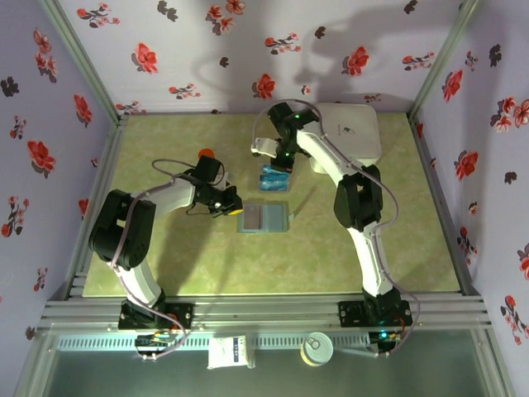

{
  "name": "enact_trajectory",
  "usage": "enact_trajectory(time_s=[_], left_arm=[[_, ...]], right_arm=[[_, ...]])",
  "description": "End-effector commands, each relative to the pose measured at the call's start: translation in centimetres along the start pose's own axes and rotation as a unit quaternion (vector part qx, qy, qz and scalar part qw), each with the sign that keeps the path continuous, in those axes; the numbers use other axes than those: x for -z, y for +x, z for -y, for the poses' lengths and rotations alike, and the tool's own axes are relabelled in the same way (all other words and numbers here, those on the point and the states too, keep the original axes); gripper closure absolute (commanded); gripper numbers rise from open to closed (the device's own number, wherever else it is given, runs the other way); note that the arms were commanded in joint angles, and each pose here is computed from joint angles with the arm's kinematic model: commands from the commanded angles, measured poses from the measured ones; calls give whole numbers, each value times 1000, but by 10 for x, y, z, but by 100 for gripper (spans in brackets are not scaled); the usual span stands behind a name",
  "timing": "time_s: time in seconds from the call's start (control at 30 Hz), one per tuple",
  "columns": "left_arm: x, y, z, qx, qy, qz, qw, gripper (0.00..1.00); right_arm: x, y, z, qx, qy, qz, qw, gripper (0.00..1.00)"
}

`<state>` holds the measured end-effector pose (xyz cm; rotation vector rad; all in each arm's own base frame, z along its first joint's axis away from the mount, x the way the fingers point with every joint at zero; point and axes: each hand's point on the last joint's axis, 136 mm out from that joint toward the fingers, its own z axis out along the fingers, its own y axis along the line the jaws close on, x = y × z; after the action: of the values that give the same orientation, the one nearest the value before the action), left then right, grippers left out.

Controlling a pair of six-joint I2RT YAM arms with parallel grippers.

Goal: Take the credit cards out of the card holder

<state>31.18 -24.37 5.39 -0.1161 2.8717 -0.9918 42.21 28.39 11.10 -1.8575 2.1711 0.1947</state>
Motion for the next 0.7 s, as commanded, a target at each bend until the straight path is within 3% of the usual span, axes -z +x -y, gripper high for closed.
enact_trajectory(time_s=[0.0,0.07,0.23,0.67], left_arm=[[7,4,-5,2,-7,2,1000,96],[6,5,-6,4,-7,0,1000,96],[6,4,-5,4,-6,2,1000,96],[5,3,-5,1,-3,5,1000,97]], right_arm=[[-7,0,2,10,-8,1,1000,100],[-11,2,2,9,-9,-2,1000,100],[-10,1,5,5,-2,-1,1000,85],[7,-7,1,-72,33,39,996,85]])
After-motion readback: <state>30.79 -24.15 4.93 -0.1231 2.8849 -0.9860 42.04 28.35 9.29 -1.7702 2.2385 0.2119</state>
